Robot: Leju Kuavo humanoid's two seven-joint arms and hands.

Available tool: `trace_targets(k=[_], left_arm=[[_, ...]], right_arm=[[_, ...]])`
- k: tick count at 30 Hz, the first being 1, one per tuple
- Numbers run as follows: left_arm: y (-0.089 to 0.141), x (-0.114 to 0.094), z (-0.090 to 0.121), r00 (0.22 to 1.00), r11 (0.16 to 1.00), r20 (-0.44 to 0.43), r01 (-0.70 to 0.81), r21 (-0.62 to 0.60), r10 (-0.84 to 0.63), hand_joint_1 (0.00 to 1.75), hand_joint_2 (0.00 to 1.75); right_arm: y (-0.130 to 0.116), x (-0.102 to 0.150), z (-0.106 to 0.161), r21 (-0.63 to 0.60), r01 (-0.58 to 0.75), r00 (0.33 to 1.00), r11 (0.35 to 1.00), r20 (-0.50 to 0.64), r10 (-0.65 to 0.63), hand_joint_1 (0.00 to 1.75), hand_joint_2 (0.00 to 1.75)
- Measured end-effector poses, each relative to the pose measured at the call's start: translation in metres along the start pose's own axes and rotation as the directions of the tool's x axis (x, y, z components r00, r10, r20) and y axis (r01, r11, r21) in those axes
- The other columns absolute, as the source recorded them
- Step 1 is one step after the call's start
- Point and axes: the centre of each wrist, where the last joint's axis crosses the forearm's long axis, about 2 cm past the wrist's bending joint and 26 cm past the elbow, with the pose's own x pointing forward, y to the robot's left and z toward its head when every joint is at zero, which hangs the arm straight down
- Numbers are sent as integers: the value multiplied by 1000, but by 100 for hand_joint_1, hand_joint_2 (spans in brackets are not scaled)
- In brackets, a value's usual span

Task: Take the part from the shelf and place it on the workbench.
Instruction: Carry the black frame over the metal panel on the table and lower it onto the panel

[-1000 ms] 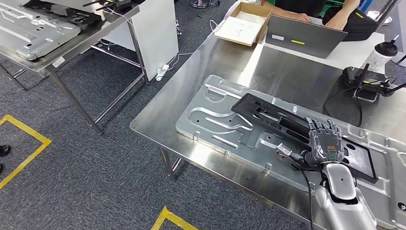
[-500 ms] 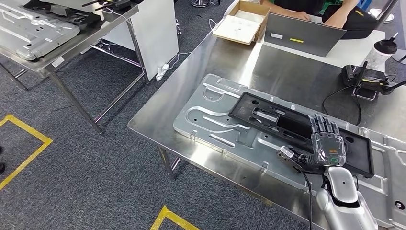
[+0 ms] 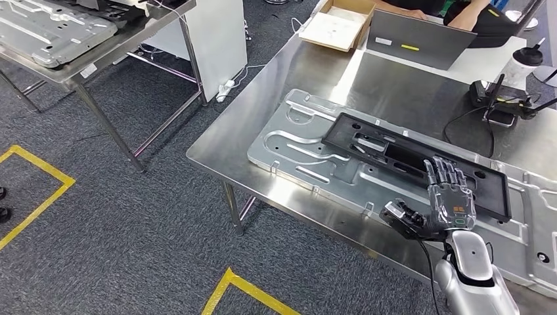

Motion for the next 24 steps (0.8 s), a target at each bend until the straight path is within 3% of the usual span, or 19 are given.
trace_targets(k=[24], left_arm=[[0, 3, -1, 1000, 1000, 5, 0, -2, 0, 0, 0]], right_arm=[[1, 3, 3, -13, -6, 1000, 1000, 8, 6, 0, 0]])
